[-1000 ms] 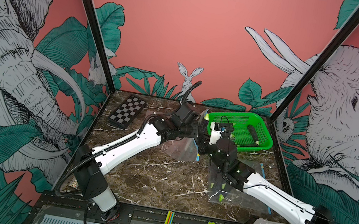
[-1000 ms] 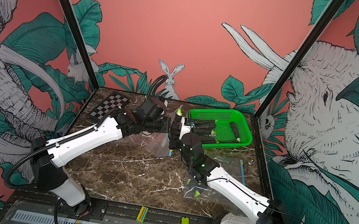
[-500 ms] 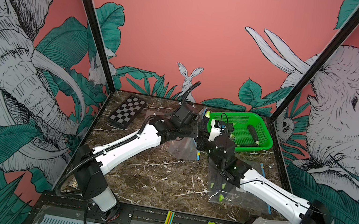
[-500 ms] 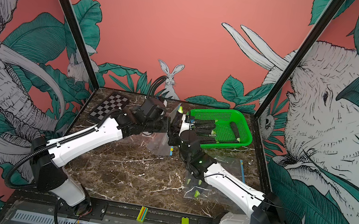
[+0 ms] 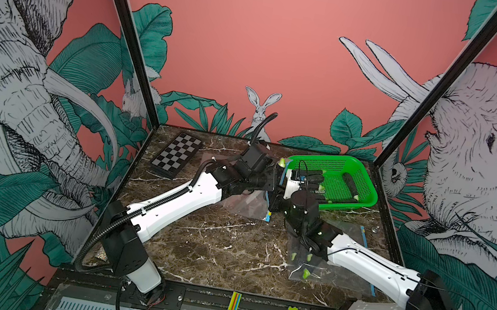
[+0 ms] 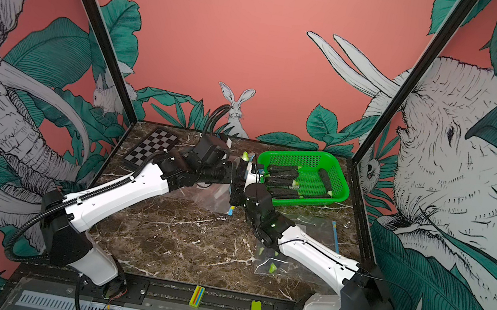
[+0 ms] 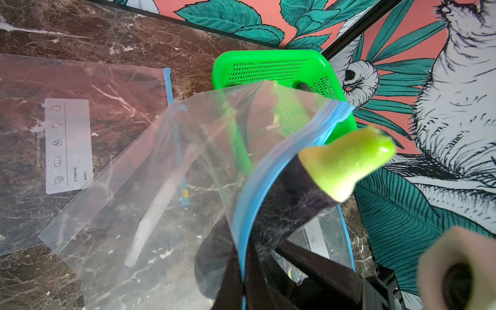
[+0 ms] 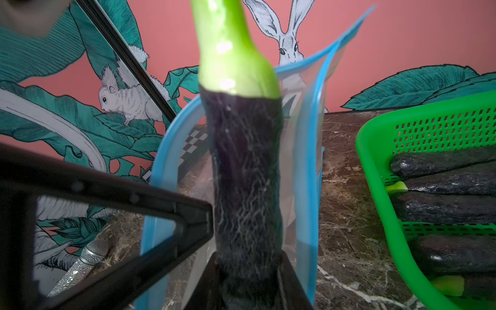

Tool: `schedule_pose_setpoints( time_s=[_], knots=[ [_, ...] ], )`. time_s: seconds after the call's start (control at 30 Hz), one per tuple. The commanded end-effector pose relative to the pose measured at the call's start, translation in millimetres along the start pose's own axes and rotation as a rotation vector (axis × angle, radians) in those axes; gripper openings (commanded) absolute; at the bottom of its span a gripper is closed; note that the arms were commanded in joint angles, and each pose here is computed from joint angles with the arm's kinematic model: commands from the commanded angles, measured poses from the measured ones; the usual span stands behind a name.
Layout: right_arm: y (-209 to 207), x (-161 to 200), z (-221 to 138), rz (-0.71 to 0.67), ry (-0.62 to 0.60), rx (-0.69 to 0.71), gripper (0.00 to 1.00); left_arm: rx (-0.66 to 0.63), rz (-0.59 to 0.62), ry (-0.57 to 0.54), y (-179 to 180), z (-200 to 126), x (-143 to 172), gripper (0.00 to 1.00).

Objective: Place the eggplant in a zip-top bag and seal the zipper
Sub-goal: Place the eggplant in the zipper food storage bag.

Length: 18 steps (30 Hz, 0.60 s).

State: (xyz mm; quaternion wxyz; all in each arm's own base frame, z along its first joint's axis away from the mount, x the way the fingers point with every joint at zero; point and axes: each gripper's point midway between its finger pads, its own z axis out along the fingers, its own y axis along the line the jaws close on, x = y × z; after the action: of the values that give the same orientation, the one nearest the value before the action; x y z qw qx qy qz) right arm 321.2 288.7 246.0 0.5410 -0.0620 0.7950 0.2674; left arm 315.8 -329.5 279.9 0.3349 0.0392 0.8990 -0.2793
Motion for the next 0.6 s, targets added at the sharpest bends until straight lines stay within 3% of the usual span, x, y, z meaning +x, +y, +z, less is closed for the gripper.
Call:
schedule_pose_setpoints(
  time_s=[0.0, 0.03, 0.1, 0.57],
  knots=[
    [9.8, -18.2, -14.3, -0.007, -0.032, -0.036, 0.43, 0.029, -0.003, -0.056, -6.3, -19.8, -12.0, 0.0],
    [13.6, -19.7, -15.5, -0.018, -0.021, -0.05, 0.5, 0.03, -0.003, -0.056, -6.6, -20.1, -12.3, 0.0],
    [17.4, -20.6, -18.5, -0.021, -0.007, -0.068, 0.55, 0.031, -0.001, -0.058, -7.0, -20.5, -13.0, 0.0],
    [9.4, -30.6, -36.1, 0.005, 0.01, -0.122, 0.56, 0.049, -0.012, -0.077, -8.4, -30.6, -15.9, 0.0]
  ],
)
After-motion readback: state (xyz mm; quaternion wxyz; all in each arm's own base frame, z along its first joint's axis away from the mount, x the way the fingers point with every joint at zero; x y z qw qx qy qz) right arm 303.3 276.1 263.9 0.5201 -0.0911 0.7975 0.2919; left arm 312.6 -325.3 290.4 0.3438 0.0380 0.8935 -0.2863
